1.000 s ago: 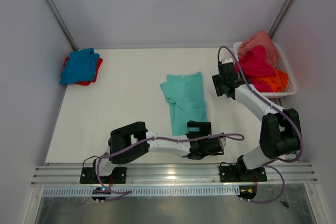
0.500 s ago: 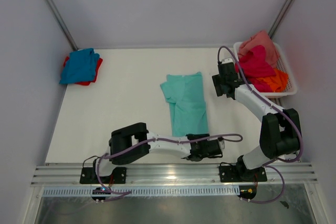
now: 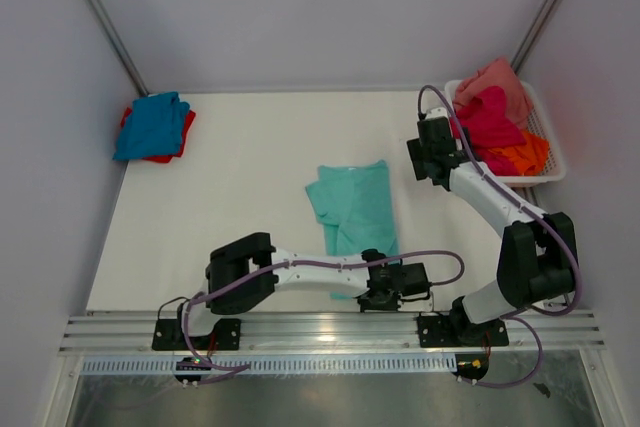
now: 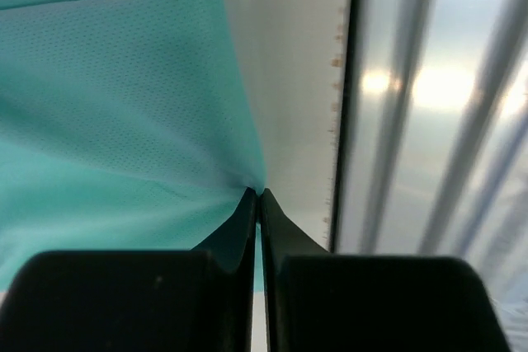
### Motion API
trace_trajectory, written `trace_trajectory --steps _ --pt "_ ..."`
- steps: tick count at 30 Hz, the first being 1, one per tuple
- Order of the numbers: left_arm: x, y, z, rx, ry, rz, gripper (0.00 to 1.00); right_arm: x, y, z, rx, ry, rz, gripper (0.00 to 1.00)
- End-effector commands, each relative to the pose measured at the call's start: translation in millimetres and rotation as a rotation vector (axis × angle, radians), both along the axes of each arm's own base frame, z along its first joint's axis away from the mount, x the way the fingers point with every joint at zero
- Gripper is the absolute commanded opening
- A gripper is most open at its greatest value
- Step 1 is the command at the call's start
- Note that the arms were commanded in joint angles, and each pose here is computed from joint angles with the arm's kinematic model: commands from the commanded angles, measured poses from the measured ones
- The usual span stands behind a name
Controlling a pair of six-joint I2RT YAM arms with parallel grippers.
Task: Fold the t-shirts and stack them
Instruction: Fold the tshirt
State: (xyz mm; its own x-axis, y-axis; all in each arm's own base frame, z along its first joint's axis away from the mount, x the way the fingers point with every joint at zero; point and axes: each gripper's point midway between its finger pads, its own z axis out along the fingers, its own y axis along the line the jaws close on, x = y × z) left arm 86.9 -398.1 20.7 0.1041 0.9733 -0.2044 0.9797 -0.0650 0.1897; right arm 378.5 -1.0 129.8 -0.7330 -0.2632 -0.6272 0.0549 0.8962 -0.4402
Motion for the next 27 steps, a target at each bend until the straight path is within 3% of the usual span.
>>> trace_trajectory --steps 1,8,14,22,27 --pt "-40.8 -0.8 34.3 -0.025 0.203 -0.039 0.00 11.7 -5.3 43.5 -0.001 -0.150 -0.035 0.99" --pt "-35.2 -12.4 79.5 -0.094 0.170 -0.057 0.00 9.9 -14.8 52.6 -0.012 -0.182 -0.072 0.99" --pt "13.3 -23.4 114.5 -0.180 -0.001 -0.053 0.00 7.4 -26.0 61.8 -0.017 -0.223 -0.110 0.99" --pt "125.9 -23.3 168.0 -0.319 -0.115 0.112 0.00 5.6 -31.6 60.6 -0.008 -0.224 -0.124 0.99" --pt "192.2 -12.8 179.3 -0.371 -0.170 0.205 0.00 5.0 -30.6 59.7 -0.001 -0.222 -0.120 0.99"
